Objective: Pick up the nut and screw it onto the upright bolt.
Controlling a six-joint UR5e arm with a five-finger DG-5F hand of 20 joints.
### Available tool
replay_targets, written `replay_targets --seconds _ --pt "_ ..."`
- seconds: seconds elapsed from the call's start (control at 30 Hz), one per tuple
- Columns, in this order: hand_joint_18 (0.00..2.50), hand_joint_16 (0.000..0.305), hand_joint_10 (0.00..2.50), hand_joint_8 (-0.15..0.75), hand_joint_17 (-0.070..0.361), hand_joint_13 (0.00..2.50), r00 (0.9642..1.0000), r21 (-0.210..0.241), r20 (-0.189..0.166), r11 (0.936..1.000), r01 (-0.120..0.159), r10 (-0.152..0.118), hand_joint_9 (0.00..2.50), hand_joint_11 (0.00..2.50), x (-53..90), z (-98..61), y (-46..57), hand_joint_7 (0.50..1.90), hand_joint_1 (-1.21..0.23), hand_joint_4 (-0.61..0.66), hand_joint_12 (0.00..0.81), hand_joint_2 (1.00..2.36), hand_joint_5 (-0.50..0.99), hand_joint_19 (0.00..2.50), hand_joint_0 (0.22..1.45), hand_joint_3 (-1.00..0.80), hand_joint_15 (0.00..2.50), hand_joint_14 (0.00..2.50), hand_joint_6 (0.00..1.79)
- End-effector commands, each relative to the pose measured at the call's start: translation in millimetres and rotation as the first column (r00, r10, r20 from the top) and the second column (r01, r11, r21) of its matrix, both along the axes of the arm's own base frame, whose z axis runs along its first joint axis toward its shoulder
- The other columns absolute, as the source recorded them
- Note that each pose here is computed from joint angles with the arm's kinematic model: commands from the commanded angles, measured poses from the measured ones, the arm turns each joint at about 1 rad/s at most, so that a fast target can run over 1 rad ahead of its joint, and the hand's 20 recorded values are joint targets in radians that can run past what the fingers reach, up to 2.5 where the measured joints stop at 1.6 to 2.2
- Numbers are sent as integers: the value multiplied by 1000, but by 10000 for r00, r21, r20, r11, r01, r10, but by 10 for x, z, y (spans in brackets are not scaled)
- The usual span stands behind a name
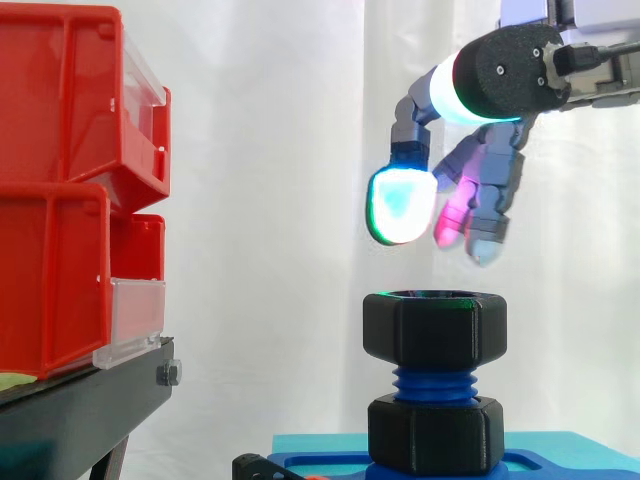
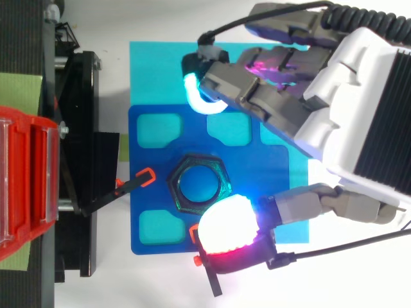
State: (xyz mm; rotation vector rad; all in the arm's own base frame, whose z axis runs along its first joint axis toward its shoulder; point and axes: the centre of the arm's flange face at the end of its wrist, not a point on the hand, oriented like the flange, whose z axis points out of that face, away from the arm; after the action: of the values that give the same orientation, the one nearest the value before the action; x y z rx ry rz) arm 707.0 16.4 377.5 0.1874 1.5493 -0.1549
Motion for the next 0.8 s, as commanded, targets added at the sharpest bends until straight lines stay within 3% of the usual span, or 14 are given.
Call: replay_targets --seconds 0.0,0.13,0.4,0.77 --pt "509 39 0 296 89 739 9993 36 299 9998 -206 205 1010 0 39 15 60 716 -131 239 301 1000 -125 0 459 -500 0 0 502" --pt "284 40 0 270 90 557 9971 -126 630 9990 -419 426 800 0 89 26 144 633 -123 216 318 1000 -149 0 455 -500 0 0 501" --pt "0 40 0 240 90 330 9964 -276 541 9976 -640 654 565 0 127 -97 324 570 -117 190 333 1000 -174 0 450 -500 0 0 501" --pt "0 46 0 204 102 20 9938 -345 434 9943 -1007 1022 224 0 107 -157 471 559 -38 144 358 1000 -201 0 443 -500 0 0 500"
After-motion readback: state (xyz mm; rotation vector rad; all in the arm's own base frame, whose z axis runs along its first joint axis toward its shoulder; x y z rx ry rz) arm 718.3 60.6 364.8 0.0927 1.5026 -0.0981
